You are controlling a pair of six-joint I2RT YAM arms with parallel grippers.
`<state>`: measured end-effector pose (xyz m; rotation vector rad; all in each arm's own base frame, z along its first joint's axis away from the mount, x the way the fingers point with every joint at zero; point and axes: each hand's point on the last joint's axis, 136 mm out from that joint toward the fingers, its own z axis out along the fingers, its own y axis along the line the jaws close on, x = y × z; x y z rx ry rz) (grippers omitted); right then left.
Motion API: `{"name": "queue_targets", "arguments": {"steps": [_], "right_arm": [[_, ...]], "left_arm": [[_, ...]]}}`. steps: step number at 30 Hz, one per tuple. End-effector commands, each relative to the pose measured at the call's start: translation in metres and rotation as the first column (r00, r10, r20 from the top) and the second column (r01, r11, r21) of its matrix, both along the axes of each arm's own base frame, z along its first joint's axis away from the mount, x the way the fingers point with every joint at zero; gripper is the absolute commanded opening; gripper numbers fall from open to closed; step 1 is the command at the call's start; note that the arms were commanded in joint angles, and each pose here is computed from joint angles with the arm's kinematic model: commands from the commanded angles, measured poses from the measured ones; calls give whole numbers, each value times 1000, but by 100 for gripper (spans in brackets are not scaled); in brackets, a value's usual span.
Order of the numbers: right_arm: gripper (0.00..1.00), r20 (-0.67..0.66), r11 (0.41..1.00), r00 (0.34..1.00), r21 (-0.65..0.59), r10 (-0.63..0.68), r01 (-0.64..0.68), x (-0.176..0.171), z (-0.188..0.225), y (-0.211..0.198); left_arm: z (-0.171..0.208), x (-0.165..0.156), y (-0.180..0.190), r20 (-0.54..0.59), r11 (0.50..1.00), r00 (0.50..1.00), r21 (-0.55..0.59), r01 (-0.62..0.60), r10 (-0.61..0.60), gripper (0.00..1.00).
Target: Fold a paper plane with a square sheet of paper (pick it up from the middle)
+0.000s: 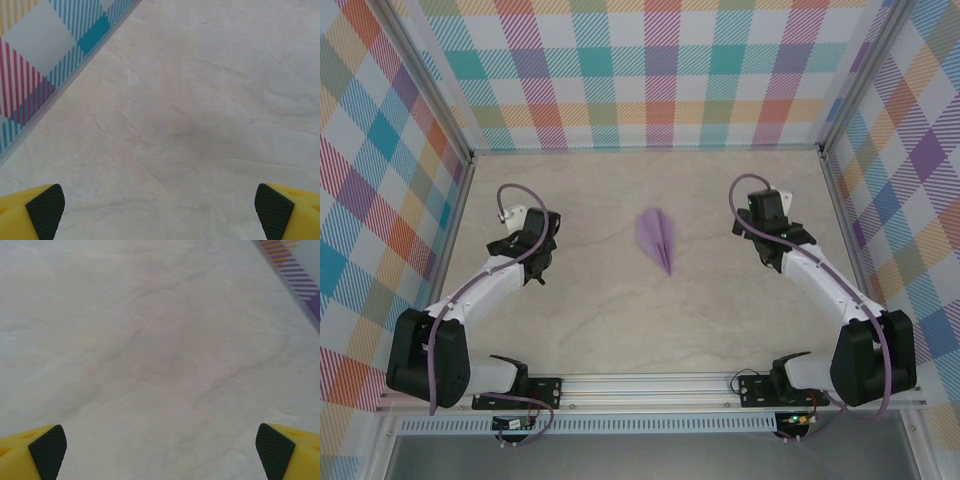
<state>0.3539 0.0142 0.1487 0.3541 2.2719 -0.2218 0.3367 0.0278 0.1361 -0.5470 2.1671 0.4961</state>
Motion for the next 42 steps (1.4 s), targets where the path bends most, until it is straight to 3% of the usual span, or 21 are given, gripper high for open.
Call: {"name": "queue_targets", "arguments": {"steps": [1,6,13,16,24,30,42], "right_arm": [[100,136,995,990,-99,23,-9,17,5,-16],[100,151,988,982,-128,111,-92,22,-33,-14],[100,246,958,926,-118,285,-263,30,-41,9],[100,320,949,893,-112,315,-295,34,-32,12],[100,353,956,892,-35,283,-290,40,-50,-3],[100,354,959,895,-20,271,-283,42,-57,-7],[100,349,959,897,-16,271,-284,42,-58,-7]], "left_arm": [[15,17,7,161,997,985,60,50,-59,100],[-7,26,-3,232,972,945,13,235,-232,100],[-11,37,-39,360,877,812,38,478,-458,100],[-24,43,-45,338,860,805,28,509,-487,100],[-52,56,-43,295,864,827,-6,503,-479,100],[-56,60,-32,281,889,858,-36,457,-430,100],[-56,60,-32,281,888,857,-37,459,-431,100]]}}
